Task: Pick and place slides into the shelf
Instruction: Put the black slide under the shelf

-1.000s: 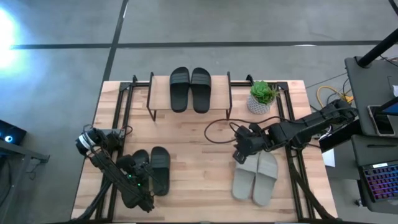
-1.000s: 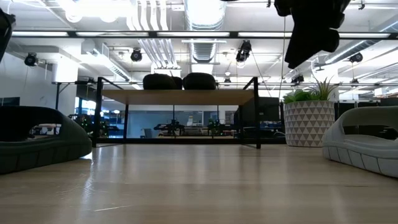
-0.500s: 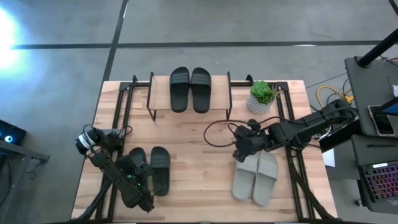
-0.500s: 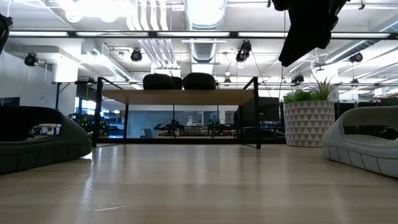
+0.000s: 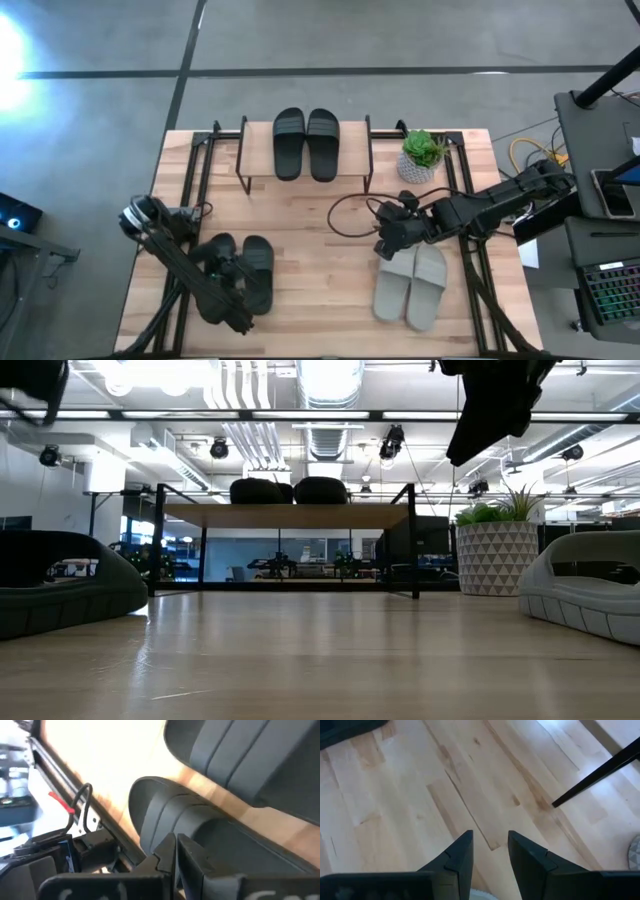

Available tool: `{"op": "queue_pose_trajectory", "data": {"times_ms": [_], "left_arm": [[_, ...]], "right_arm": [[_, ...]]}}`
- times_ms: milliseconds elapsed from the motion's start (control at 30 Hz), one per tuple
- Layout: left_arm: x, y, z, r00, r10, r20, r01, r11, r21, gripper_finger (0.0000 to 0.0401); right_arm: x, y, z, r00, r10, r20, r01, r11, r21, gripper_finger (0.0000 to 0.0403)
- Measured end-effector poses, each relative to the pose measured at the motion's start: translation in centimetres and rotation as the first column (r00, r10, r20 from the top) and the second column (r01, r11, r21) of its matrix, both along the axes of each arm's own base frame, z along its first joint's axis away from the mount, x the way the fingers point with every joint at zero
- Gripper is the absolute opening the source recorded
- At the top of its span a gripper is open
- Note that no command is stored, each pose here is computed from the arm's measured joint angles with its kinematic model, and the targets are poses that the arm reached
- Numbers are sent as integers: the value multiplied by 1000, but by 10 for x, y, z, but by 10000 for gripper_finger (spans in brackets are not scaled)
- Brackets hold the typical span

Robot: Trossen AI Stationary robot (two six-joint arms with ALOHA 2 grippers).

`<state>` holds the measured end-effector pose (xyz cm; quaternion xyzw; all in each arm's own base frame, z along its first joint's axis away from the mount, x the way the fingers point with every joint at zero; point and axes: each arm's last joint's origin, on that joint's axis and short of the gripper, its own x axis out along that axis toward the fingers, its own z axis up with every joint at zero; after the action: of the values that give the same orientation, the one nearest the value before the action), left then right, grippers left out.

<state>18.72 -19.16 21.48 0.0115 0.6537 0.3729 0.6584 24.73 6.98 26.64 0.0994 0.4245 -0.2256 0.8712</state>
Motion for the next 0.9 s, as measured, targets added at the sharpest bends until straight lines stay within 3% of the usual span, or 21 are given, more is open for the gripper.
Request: {"op": "queue_pose_trajectory", "data": {"times_ms": [200,333,433,667,800,900], "left_arm": [[-17,-2,21,996,-51,74,57,995,-87,1],[-28,-17,36,961,-121,247,181,954,-238,3],[-38,-19,44,948,-110,298,199,936,-289,24],[-44,-14,41,957,-147,250,208,948,-242,138],[-41,-19,22,962,-204,182,237,953,-188,195],[-38,-26,0,970,-230,81,239,962,-130,211]], "right_arm": [[-3,-2,5,1000,-12,25,12,1000,-4,112],[-5,-2,7,1000,-8,30,9,1000,-4,112],[-5,-2,7,1000,-3,23,3,1000,-10,112],[-5,-2,6,1000,6,17,-6,1000,-17,112],[-4,-2,3,1000,6,4,-6,1000,-22,112],[-3,-2,-1,1000,6,-9,-6,1000,-26,112]]}}
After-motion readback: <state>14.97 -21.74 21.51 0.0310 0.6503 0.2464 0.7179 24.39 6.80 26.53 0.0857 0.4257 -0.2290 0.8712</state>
